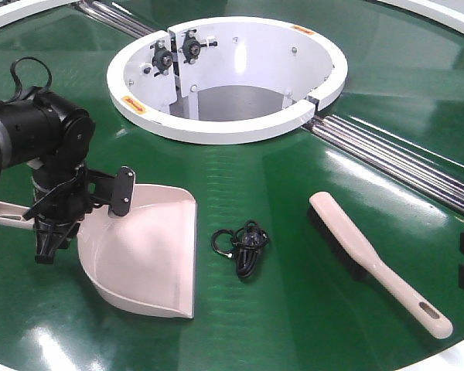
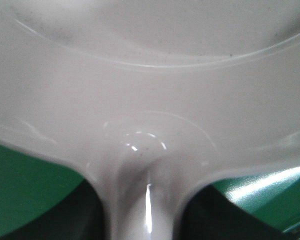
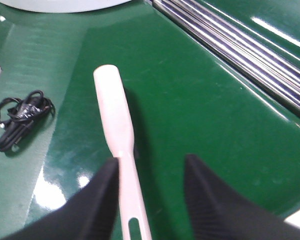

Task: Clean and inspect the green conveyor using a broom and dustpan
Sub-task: 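Reach the right gripper to the pink brush handle and grasp it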

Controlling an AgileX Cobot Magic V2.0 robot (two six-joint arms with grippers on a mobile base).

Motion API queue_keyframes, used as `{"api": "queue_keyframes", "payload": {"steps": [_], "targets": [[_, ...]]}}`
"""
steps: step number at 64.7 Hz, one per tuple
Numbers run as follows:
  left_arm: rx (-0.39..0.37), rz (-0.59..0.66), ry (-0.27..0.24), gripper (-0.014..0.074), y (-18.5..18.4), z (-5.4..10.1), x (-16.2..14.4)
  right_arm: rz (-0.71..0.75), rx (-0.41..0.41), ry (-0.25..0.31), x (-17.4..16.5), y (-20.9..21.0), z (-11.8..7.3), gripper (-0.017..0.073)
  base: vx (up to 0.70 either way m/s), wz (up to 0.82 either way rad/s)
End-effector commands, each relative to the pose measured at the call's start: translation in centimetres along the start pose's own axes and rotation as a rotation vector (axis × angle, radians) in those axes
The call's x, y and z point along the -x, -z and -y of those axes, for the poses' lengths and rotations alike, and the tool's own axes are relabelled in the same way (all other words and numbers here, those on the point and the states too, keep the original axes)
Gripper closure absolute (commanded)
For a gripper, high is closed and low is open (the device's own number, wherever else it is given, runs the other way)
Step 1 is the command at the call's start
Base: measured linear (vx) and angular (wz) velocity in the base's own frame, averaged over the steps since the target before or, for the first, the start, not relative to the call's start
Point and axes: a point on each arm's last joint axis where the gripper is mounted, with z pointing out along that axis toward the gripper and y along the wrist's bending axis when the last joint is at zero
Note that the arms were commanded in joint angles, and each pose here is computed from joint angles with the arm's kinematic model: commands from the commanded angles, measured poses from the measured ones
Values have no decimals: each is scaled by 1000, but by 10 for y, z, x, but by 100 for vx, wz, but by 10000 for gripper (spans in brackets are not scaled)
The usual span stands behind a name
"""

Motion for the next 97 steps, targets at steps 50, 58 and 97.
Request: {"api": "queue_keyframes", "payload": {"steps": [50,58,97], "targets": [[80,31,16,601,27,1,-4,-526,62,207,74,-98,-41,67,0,0],[80,31,16,601,27,1,-4,-579,74,212,69,-115,-44,67,0,0],[80,31,16,601,27,1,-4,-841,34,270,29,-192,-46,74,0,0]]}}
